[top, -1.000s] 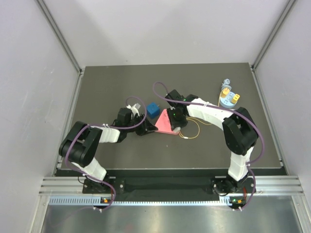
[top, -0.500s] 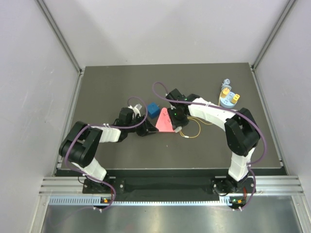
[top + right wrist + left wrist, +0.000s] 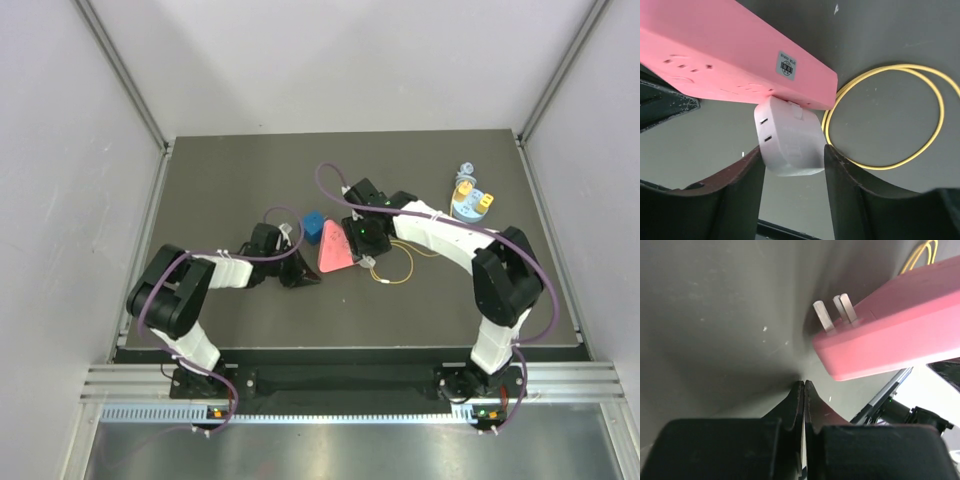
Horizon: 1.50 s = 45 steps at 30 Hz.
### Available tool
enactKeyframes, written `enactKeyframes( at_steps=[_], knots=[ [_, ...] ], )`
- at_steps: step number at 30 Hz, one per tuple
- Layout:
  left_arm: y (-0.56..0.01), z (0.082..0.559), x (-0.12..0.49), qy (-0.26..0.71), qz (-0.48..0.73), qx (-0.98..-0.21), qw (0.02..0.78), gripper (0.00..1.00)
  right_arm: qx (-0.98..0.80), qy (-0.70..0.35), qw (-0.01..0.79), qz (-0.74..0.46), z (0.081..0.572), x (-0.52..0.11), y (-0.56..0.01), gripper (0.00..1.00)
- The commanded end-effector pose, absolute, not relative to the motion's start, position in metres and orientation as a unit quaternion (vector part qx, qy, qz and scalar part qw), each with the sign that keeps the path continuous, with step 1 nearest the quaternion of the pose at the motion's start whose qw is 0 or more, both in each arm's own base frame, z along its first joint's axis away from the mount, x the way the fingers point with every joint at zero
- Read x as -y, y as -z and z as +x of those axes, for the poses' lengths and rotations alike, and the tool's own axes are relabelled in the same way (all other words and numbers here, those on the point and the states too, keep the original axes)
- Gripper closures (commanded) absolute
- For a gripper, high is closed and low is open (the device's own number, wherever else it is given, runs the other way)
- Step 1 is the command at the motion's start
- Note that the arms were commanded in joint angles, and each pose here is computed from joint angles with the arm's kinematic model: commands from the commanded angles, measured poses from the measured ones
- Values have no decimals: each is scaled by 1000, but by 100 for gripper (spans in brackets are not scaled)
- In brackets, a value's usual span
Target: Insert the plug
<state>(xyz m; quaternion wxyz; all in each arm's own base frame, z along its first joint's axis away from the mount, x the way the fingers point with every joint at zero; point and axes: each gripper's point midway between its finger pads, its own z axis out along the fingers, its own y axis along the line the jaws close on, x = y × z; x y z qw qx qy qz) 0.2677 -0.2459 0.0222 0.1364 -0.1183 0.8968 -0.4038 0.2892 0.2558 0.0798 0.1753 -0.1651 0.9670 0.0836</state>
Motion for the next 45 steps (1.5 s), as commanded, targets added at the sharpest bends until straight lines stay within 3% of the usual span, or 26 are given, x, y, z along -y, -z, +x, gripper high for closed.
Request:
enactKeyframes(
  at_steps=[1,4,9,10,13,20,32,38,45],
  knots=[
    [-12,268,236,368,-140,-911,125,100,-950,-96,248,-163,315,-259,-122,51],
    [-14,270,238,366,-139,-912,119,100,-947,-93,249,-178,315,-260,-119,55],
    [-21,275,243,373,-125,-912,120,99,-941,-85,263,-197,319,-259,-122,52],
    [-23,277,243,373,-125,-911,124,87,-941,-82,265,-196,320,-257,-123,51],
    [-35,280,242,375,-117,-909,140,70,-939,-73,273,-196,325,-255,-128,51],
    [-57,290,231,342,-97,-917,183,57,-935,-63,279,-209,339,-257,-128,52],
    [-76,320,240,345,-48,-910,225,54,-928,-92,251,-259,338,-264,-121,51],
    [-71,331,255,368,-30,-904,214,67,-931,-95,237,-260,328,-260,-107,54],
    [-76,341,265,383,-28,-899,212,69,-939,-76,237,-237,325,-252,-99,65]
  ],
)
